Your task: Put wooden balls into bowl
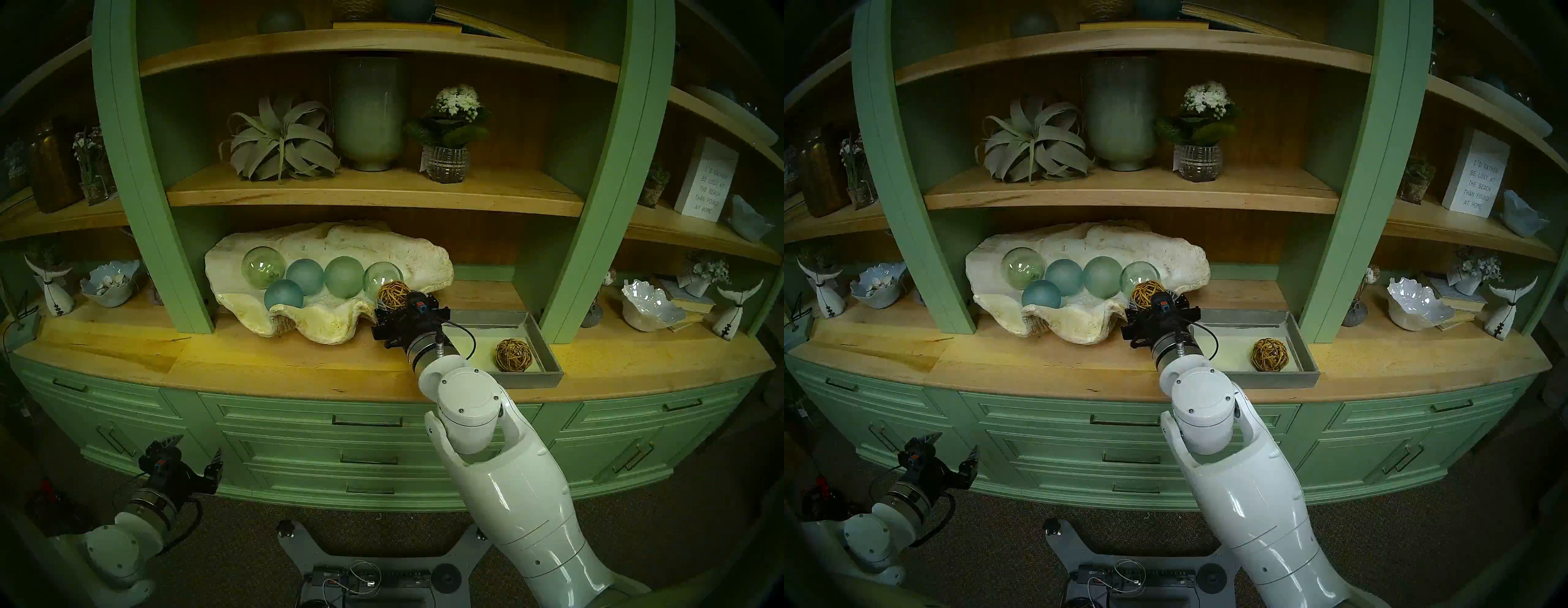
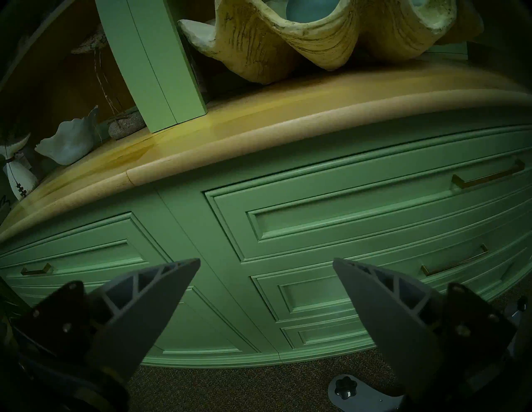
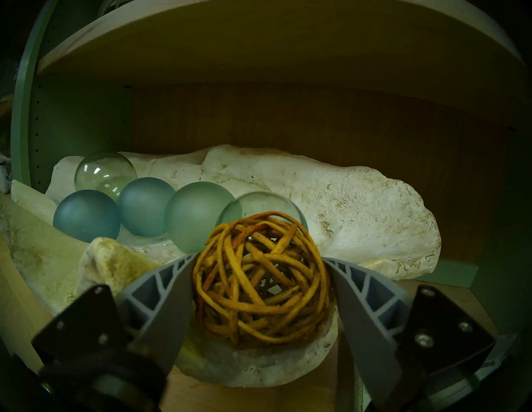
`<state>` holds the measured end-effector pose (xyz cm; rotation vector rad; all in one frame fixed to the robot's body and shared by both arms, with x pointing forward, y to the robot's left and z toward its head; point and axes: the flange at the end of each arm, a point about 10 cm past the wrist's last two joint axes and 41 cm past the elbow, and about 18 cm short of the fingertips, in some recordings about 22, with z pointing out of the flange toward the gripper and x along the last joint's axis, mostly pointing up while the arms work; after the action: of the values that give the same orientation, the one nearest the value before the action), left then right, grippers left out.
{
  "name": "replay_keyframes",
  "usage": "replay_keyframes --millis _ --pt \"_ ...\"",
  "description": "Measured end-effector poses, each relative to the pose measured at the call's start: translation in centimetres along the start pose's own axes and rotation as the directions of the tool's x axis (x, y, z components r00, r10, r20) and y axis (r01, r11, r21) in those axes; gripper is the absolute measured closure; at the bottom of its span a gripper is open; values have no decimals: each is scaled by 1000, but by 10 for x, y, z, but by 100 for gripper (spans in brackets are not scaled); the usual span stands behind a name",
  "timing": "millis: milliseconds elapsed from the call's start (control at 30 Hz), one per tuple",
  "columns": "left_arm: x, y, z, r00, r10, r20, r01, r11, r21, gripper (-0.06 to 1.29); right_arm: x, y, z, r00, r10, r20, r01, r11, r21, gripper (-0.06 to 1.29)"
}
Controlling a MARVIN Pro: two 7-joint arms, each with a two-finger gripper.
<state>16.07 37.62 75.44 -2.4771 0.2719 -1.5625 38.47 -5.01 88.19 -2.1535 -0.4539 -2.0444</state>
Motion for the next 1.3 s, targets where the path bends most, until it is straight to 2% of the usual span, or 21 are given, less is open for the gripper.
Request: replay_keyframes --millis 133,367,600,1033,1300 --pt "0 0 0 1000 0 0 0 1000 0 -3 0 0 -1 1000 4 2 -4 1000 6 31" --pt "0 0 0 1000 0 0 0 1000 0 -3 2 -2 -2 1000 11 0 -11 1000 17 25" --pt "0 0 0 1000 0 0 0 1000 0 -3 2 -4 -2 1000 13 3 -13 1000 24 12" --pt "0 0 0 1000 0 0 0 1000 0 -3 3 -6 -3 1000 -2 1 2 1000 22 12" --pt "0 0 0 1000 0 0 0 1000 0 -3 10 -9 -4 1000 -6 -17 6 1000 28 12"
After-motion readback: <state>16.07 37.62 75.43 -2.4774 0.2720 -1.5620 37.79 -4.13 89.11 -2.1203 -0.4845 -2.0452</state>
